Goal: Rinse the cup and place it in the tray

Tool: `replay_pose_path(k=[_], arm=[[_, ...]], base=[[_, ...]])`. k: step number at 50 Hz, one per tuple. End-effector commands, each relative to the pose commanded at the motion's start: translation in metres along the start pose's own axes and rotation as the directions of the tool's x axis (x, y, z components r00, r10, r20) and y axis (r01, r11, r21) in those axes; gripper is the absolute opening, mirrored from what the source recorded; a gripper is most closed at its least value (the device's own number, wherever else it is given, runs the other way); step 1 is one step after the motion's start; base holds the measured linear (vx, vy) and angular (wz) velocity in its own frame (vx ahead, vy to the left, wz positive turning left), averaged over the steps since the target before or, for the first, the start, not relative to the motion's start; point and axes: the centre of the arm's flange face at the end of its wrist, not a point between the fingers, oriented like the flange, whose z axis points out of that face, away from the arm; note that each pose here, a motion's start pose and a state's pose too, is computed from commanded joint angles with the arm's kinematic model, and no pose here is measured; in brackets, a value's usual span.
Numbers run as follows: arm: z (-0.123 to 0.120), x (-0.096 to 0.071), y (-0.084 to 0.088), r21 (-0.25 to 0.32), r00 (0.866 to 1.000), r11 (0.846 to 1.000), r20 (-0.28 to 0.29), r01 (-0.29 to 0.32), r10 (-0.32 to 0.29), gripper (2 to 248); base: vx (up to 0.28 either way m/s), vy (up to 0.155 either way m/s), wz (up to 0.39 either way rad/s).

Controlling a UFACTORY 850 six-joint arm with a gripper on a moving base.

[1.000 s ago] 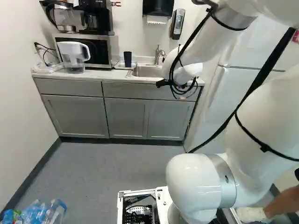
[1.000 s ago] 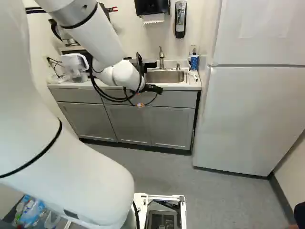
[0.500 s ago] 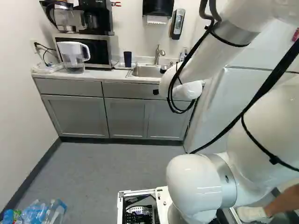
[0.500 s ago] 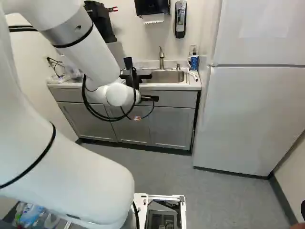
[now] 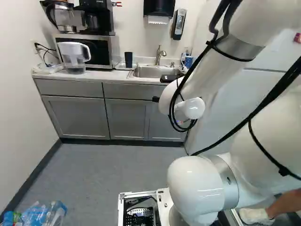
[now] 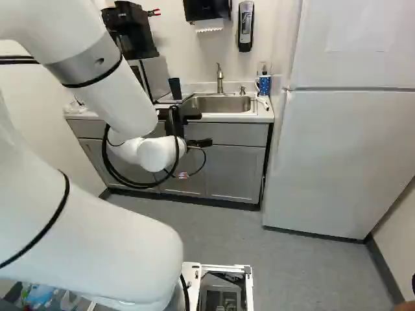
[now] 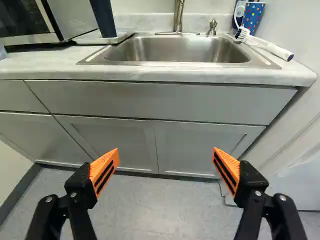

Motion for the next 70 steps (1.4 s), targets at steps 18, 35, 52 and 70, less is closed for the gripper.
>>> replay_pose_path(k=[18, 35, 52, 70], arm=[[-0.015, -0.023, -0.004, 0.011, 0.999, 1.000, -0.045, 0.004, -0.004, 247], [-0.025, -0.037, -0.006, 0.018, 0.997, 1.000, -0.071, 0.007, -0.005, 247], [-0.030, -0.043, -0.007, 0.021, 0.996, 1.000, -0.083, 0.008, -0.006, 247], [-0.030, -0.044, -0.007, 0.021, 0.996, 1.000, -0.084, 0.008, -0.006, 247]], base=[[0.000, 0.000, 0.000], [0.000, 0.000, 0.000], [0.000, 0.000, 0.000], [0.000, 0.000, 0.000]])
